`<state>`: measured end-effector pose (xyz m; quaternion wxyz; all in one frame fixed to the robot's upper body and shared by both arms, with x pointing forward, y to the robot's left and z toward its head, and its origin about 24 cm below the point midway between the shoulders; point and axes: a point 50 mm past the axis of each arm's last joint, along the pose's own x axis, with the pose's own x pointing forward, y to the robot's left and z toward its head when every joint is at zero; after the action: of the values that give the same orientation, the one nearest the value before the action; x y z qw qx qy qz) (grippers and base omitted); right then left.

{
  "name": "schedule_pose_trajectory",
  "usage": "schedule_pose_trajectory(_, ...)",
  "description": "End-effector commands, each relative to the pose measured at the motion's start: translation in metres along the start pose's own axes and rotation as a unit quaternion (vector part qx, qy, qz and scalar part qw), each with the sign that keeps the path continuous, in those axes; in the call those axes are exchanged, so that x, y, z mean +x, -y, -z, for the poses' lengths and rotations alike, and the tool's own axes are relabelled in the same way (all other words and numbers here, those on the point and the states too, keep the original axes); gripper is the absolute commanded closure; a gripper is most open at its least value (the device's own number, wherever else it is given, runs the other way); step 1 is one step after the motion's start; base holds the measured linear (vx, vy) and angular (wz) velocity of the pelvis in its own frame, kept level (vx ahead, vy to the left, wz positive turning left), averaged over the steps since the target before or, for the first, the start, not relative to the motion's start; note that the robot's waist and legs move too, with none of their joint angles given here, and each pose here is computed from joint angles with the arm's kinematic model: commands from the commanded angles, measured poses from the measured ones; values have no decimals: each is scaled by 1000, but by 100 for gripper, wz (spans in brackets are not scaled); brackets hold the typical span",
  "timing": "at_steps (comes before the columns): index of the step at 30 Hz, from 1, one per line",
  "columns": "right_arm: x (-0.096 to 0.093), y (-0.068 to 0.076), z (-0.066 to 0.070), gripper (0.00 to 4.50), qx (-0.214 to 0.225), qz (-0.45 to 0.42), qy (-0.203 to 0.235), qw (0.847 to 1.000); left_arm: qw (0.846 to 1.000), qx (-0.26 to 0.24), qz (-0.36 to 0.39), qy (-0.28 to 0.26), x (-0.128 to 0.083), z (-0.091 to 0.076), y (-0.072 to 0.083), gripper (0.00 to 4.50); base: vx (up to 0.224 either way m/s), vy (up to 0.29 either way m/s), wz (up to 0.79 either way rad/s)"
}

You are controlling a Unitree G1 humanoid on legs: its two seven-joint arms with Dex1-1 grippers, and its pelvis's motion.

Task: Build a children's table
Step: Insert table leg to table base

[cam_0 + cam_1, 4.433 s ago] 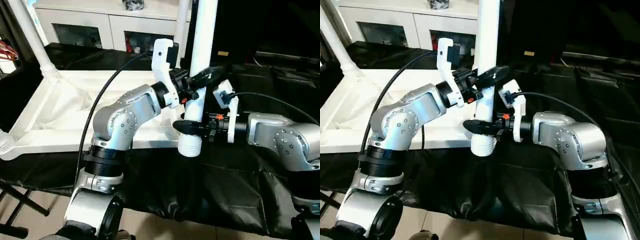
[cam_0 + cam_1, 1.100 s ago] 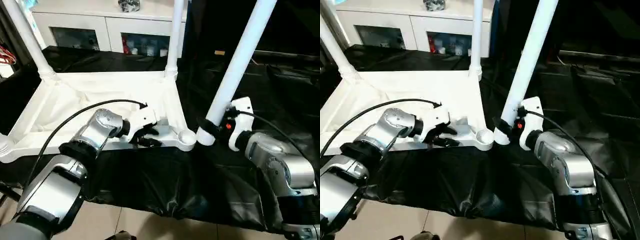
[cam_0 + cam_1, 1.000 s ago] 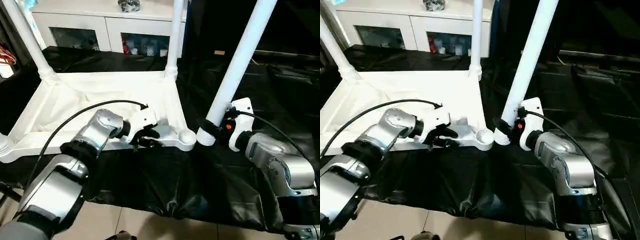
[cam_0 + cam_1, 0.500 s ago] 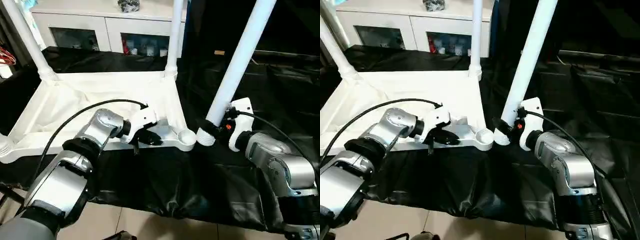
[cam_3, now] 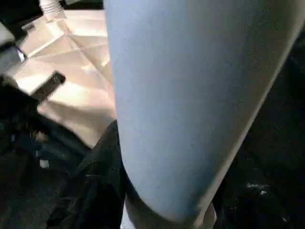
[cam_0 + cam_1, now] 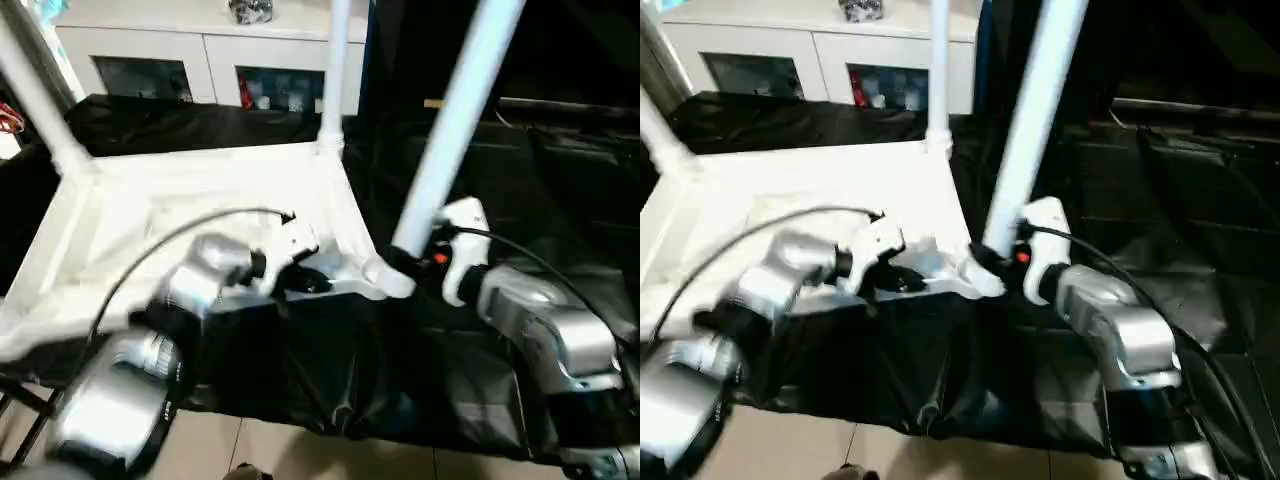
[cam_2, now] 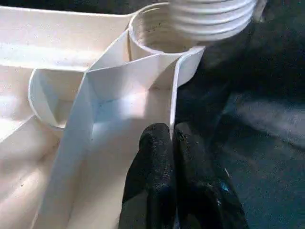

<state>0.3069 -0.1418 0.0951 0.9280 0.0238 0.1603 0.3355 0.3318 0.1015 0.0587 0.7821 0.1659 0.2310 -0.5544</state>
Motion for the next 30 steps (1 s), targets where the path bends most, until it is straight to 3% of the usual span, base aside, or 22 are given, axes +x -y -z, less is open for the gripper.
schedule_pose_trajectory(1,2,1,-6,259,-15,1,8,1000,999,-34,-1,-19,5,12,10,450,0,0,0)
schedule_pose_trajectory(5,6,3,-5,259,-23,3,4,1000,999,-42,-4,-15,11,9,25,450,0,0,0)
schedule_pose_trajectory(10,6,6,-3,259,-25,2,-1,1000,1000,-9,-6,-18,11,6,32,450,0,0,0)
schedule_pose_trajectory(12,6,6,-2,259,-26,3,-1,1000,1000,-6,-4,-7,10,3,32,450,0,0,0)
schedule_pose_trajectory(14,6,7,-2,259,-26,6,-2,1000,1000,-9,-5,-2,6,1,29,405,0,0,0)
schedule_pose_trajectory(17,6,8,-1,259,-27,8,-1,1000,1000,-7,-14,-8,2,1,26,390,0,0,0)
schedule_pose_trajectory(18,6,9,0,259,-26,9,-1,1000,1000,-9,-24,-12,0,3,24,361,0,0,0)
schedule_pose_trajectory(23,5,9,1,259,-26,10,-1,1000,999,-19,-19,-22,-4,9,21,347,0,0,0)
schedule_pose_trajectory(24,5,9,1,259,-26,10,-1,1000,999,-19,-18,-24,-4,9,21,347,0,0,0)
schedule_pose_trajectory(25,5,10,1,259,-26,11,-1,1000,999,-21,-21,-24,-5,10,20,385,0,0,0)
schedule_pose_trajectory(29,5,10,2,259,-27,11,-1,1000,999,-29,-26,-11,-5,9,17,391,0,0,0)
schedule_pose_trajectory(30,5,10,2,259,-27,11,-1,1000,999,-29,-26,-11,-5,9,17,423,0,0,0)
